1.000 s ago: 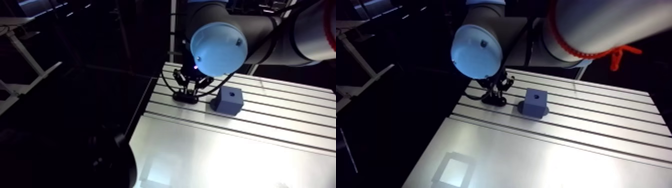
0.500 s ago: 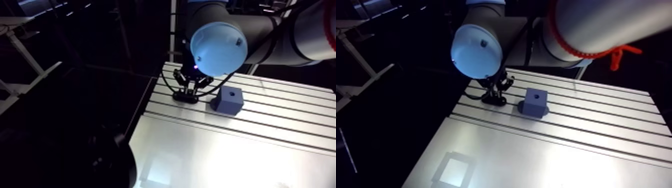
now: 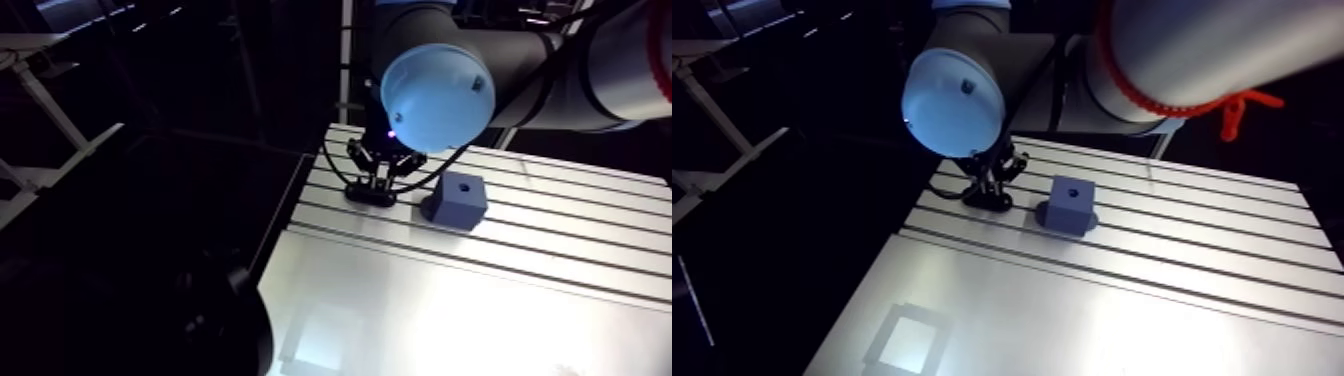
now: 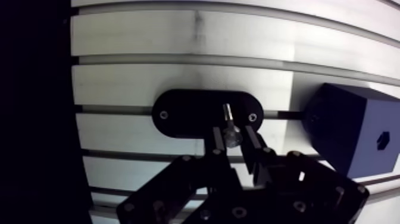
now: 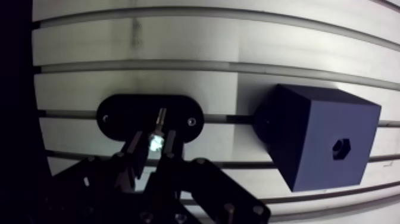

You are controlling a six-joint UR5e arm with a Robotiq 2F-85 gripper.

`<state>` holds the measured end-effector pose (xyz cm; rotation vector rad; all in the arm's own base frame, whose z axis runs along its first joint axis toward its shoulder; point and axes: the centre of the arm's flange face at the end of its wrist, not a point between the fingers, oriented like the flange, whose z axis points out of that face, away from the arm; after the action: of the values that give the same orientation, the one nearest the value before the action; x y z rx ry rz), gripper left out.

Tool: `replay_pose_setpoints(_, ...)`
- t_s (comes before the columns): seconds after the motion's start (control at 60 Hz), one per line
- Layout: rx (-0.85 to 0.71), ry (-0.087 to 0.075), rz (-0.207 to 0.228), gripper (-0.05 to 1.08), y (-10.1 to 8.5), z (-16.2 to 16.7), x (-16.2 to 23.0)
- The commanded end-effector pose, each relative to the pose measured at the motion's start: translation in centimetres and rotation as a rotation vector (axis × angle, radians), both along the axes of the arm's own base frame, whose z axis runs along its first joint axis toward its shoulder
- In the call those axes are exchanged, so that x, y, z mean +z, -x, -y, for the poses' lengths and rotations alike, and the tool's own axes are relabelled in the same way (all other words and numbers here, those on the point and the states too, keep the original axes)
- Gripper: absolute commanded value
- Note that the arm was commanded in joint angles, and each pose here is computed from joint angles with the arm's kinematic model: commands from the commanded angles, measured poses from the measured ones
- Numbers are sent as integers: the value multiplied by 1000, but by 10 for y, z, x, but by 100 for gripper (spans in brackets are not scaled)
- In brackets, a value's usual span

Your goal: Pick up the M10 bolt and insert it into the hex recess until seated.

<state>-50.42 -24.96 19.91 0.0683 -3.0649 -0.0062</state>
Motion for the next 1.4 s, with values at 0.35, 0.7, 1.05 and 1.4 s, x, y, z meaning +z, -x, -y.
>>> replay_pose_setpoints(0.35,0,1,-5,74,1,0,3)
replay_pose_setpoints(0.7,-1,11,-18,80,1,0,12)
replay_pose_setpoints(1.05,1,20,-53,86,2,0,60)
replay_pose_setpoints(1.4,1,11,-43,96,18,-19,121)
